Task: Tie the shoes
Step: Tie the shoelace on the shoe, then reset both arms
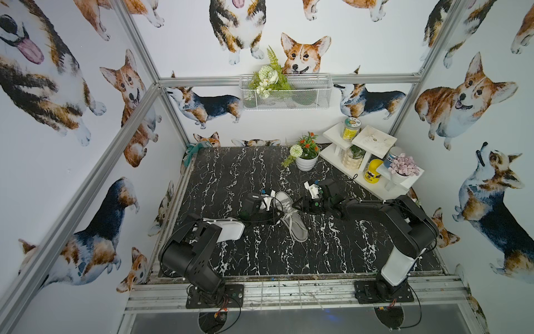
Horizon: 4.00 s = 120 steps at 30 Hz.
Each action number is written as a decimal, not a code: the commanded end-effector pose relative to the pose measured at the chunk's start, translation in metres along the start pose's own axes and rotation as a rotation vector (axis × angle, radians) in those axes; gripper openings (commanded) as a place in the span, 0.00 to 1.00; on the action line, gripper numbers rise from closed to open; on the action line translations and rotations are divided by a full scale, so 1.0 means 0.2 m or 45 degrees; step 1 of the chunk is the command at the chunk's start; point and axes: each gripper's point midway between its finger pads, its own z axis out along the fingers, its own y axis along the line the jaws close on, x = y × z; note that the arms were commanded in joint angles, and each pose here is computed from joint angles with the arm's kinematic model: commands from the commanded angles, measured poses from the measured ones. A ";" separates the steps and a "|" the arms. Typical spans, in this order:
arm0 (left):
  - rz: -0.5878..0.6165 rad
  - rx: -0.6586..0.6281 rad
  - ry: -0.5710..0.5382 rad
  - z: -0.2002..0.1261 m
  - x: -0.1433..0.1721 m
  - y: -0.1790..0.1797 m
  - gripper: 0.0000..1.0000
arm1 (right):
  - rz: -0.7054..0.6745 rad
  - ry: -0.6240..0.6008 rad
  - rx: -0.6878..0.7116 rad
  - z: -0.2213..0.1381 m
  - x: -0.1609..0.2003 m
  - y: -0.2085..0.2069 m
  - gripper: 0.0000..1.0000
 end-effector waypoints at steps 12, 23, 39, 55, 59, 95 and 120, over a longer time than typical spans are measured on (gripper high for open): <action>0.020 0.011 -0.009 -0.01 -0.02 -0.02 0.00 | 0.006 -0.031 -0.033 0.02 -0.02 0.03 0.23; 0.014 -0.035 -0.010 -0.03 0.00 0.01 0.00 | -0.177 -0.125 0.282 0.00 -0.05 -0.10 0.00; 0.065 -0.197 0.027 -0.06 0.05 0.12 0.00 | -0.465 -0.212 0.809 -0.09 -0.10 -0.23 0.00; 0.069 -0.323 0.041 -0.09 0.10 0.22 0.00 | -0.516 -0.228 1.028 -0.18 -0.12 -0.37 0.00; 0.071 -0.332 0.048 -0.08 0.11 0.23 0.00 | -0.521 -0.231 1.053 -0.19 -0.13 -0.38 0.00; 0.051 -0.519 -0.527 -0.55 -0.29 0.14 0.67 | -0.561 -0.494 0.595 -0.70 -0.32 0.07 0.54; 0.395 -1.090 -0.967 -1.11 -0.56 0.65 1.00 | -0.585 -1.196 1.157 -1.34 -0.34 -0.59 1.00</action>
